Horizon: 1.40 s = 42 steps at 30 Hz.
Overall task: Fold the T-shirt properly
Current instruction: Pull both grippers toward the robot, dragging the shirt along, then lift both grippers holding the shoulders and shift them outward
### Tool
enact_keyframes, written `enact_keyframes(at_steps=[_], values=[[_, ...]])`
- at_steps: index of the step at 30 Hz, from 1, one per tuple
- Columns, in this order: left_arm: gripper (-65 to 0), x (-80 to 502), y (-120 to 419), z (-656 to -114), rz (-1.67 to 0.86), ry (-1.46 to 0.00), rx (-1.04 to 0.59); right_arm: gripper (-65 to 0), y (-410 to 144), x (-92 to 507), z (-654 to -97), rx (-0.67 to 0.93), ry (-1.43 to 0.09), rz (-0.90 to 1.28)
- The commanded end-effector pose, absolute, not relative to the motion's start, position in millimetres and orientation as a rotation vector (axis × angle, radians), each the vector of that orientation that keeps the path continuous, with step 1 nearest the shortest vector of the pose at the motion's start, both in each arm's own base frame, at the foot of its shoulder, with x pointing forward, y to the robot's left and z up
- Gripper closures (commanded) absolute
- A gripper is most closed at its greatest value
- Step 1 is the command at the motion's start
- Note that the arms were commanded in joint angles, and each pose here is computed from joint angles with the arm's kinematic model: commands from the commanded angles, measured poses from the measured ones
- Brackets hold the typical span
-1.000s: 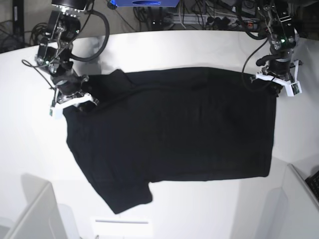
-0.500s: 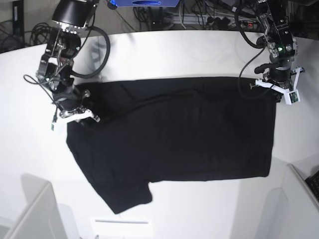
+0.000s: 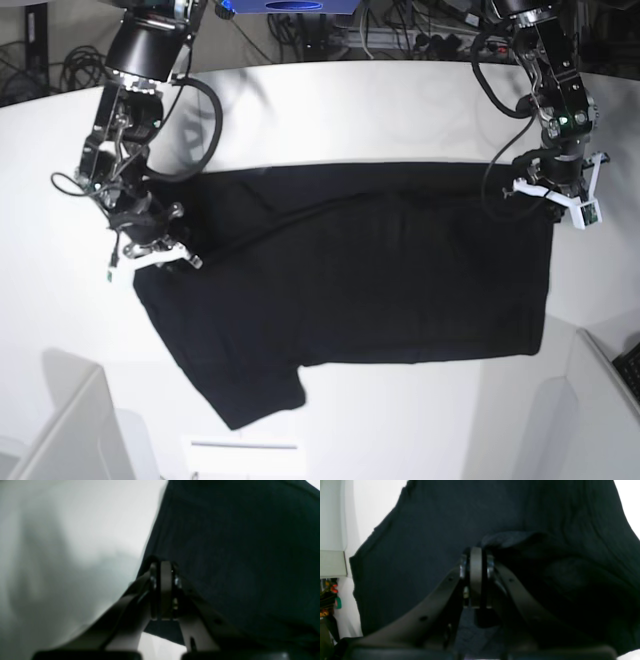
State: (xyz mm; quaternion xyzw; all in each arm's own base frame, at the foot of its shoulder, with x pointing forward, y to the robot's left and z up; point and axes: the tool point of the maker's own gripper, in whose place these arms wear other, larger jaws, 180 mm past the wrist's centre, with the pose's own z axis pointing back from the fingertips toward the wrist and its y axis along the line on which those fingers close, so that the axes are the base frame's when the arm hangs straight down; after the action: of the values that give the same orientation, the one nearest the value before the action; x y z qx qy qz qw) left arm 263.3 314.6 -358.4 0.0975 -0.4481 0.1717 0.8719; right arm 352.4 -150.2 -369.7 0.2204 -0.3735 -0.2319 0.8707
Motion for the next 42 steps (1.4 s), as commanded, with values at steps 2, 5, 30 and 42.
enact_keyframes(at_steps=[2, 5, 30, 42], values=[[0.0, 272, 320, -343, 0.353, -0.992, 0.225, 0.0, -155, 364, -353, 0.47, -0.84, -0.486], [0.0, 273, 320, -342, 0.354, -0.995, 0.224, 0.0, -156, 368, -350, 0.471, -0.85, -0.487], [0.0, 286, 326, -354, 0.388, -0.977, 0.209, 0.0, -168, 374, -349, 0.444, -0.917, -0.523], [0.0, 288, 327, -352, 0.387, -0.983, 0.21, 0.0, -168, 375, -360, 0.443, -0.897, -0.541]])
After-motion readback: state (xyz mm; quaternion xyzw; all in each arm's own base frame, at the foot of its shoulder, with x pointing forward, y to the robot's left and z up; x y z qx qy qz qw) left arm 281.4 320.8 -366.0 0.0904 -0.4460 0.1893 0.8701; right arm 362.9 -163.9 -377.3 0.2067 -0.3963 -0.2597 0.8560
